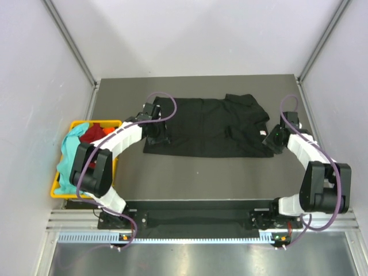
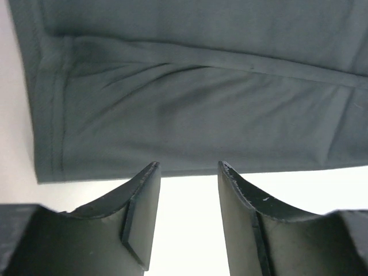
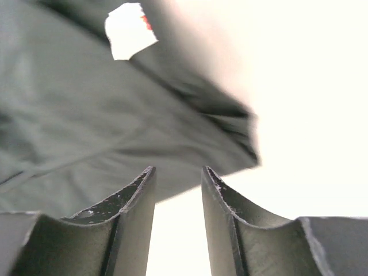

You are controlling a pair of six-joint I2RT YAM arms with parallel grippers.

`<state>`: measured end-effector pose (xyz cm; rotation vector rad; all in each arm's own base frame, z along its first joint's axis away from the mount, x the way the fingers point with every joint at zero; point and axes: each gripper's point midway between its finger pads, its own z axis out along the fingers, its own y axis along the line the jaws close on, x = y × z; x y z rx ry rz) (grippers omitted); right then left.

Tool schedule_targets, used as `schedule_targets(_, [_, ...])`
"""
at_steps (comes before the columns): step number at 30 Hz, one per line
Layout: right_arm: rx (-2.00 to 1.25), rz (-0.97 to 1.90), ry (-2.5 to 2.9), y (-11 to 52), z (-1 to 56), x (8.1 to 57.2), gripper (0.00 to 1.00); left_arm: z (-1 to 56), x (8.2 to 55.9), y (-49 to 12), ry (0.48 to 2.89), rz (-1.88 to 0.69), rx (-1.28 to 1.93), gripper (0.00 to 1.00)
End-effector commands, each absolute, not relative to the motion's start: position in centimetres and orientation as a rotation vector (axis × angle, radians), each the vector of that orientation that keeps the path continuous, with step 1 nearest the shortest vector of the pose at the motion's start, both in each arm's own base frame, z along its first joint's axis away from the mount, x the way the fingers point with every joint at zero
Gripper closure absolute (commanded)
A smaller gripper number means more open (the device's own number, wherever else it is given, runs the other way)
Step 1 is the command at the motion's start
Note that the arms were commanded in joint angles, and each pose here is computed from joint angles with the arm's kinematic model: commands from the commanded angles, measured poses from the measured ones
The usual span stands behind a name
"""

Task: Fold and stack the t-shirts
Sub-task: Fold the tshirt

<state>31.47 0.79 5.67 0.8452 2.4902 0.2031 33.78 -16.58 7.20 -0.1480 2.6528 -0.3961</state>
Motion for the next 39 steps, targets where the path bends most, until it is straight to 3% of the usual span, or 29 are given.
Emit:
schedule_targets(1, [0.931,0.115,2.414,-1.9,7.8,29.9,0.62,9.4,34.0,-15.5,2.568,-0.365,-0.229,0.50])
schedule_targets(7, [1.048,0.042,2.397,-3.7,6.6,27.7,0.63,8.8,33.3,-11.7,2.510,-0.239,-0.409,0.47])
schedule_targets(15, [1.035,0.100,2.323,-3.7,6.0,28.7,0.62,5.5,32.0,-8.4,2.547,-0.150,-0.537,0.49])
schedule_targets(33, [1.108,0.028,2.355,-4.5,2.8,28.9,0.60,3.1,32.5,-6.6,2.548,0.000,-0.599,0.45])
schedule_targets(38, [1.100,0.027,2.352,-4.6,2.3,29.0,0.74,2.9,32.8,-6.8,2.549,-0.009,-0.603,0.50])
schedule_targets(39, [1.096,0.030,2.352,-4.6,2.4,29.1,0.77,2.9,32.9,-6.9,2.547,-0.015,-0.602,0.58])
